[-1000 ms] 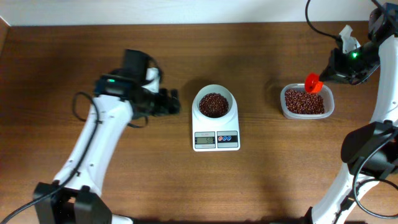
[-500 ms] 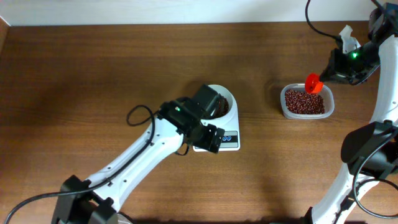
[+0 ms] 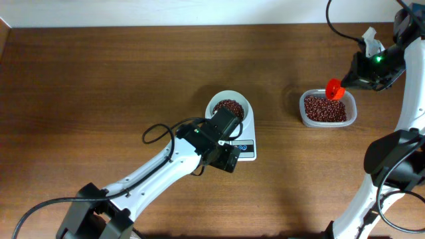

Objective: Scoop item into bowl and weigh 50g on scale

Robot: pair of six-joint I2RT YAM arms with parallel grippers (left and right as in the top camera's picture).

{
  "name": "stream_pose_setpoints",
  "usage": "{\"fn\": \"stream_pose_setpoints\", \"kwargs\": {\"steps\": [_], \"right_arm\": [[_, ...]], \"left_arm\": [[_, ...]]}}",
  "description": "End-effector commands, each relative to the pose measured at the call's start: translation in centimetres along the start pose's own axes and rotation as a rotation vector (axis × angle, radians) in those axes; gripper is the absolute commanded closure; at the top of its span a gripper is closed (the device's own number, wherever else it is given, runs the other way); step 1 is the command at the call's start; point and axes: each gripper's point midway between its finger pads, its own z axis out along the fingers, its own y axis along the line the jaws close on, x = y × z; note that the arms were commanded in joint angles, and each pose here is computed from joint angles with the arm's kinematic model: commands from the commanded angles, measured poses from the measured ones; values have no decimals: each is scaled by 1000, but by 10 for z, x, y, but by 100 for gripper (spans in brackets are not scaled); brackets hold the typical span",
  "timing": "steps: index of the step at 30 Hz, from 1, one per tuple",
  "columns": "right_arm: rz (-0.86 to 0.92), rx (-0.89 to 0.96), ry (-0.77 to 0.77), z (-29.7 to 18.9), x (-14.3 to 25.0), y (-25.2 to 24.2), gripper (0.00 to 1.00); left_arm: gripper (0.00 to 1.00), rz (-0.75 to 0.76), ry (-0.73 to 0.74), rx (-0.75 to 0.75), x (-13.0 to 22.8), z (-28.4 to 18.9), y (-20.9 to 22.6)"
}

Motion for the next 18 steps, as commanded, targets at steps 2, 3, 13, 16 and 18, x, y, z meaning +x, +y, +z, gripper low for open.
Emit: {"fn": "stream_pose_setpoints", "kwargs": {"steps": [2, 3, 13, 16, 18], "right_arm": [[-21, 10, -39, -14, 0, 8, 95], [-21, 11, -39, -14, 0, 8, 96], [-45, 84, -16, -10, 2, 8, 96], [-46, 84, -16, -9, 2, 7, 96], [-44, 83, -11, -9, 3, 8, 96]], "left_arm": [[1, 53, 28, -26, 12, 12, 6], [1, 66, 22, -23, 12, 14, 6], [1, 170, 29, -23, 21, 23, 6], [1, 169, 37, -25, 24, 25, 7], [1, 169, 35, -24, 23, 25, 7]]}}
